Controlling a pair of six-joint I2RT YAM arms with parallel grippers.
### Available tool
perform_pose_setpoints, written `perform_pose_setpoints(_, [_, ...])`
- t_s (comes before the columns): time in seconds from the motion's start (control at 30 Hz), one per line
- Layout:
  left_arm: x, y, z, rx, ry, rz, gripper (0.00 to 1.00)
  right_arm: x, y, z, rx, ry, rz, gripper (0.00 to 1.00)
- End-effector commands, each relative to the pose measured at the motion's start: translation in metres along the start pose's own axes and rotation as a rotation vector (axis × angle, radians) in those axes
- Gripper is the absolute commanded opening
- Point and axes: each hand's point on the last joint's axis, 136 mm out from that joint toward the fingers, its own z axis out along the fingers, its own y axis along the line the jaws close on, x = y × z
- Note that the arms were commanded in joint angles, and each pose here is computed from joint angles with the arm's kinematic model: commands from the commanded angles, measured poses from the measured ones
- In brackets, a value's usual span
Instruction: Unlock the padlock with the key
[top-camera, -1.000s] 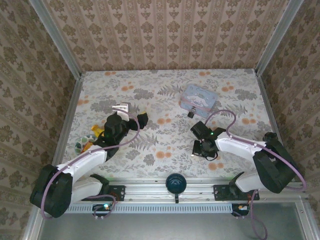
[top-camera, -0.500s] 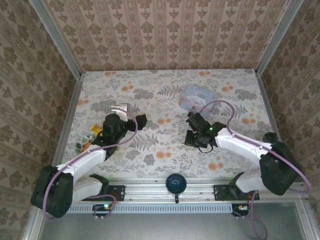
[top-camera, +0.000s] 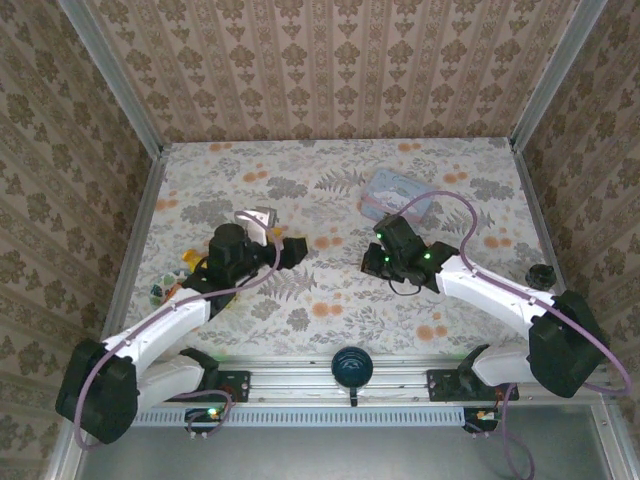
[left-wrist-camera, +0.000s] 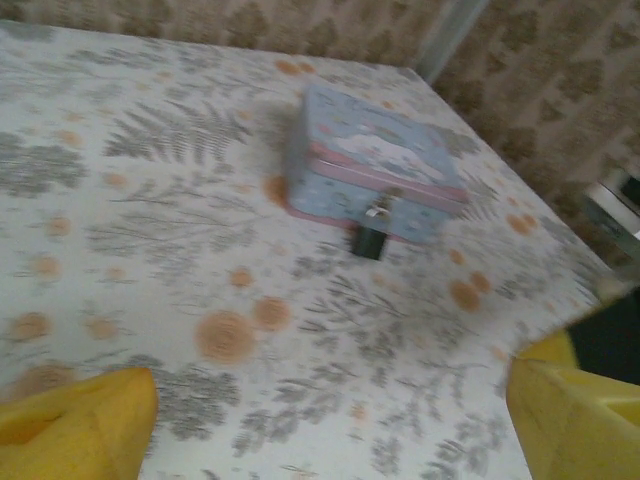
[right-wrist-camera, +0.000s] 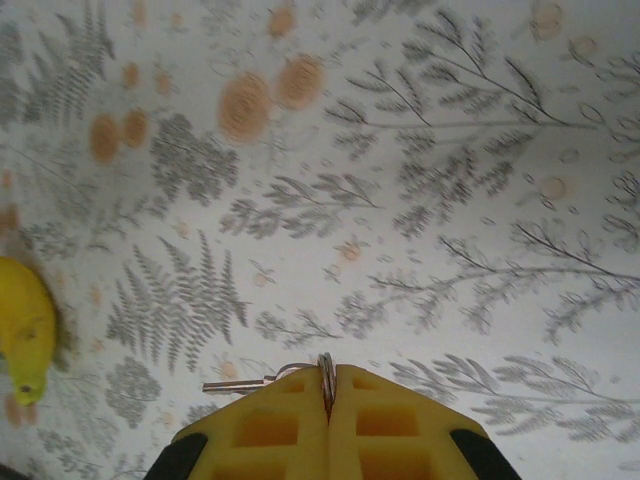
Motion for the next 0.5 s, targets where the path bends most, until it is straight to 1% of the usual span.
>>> perform_pose_setpoints(0.0, [0.004, -0.03, -0.001, 0.09, 0.055, -0.029, 0.89, -0.019, 0.024, -0.011, -0.071, -0.07, 0.026, 0.0])
perform_pose_setpoints(0.17, [0.006, -0.059, 0.005, 0.208, 0.103, -0.058, 0.81, -0.024, 0.038, -0.01, -0.132, -0.088, 0.044, 0.0])
perform_pose_setpoints(0.3, [0.001, -0.083, 0.009, 0.319, 0.143, -0.052, 0.71, -0.025, 0.047, -0.01, -0.163, -0.093, 0.043, 0.0])
perform_pose_setpoints(0.47, [0.008, -0.084, 0.016, 0.336, 0.18, -0.058, 0.56, -0.024, 0.054, -0.012, -0.194, -0.091, 0.045, 0.0])
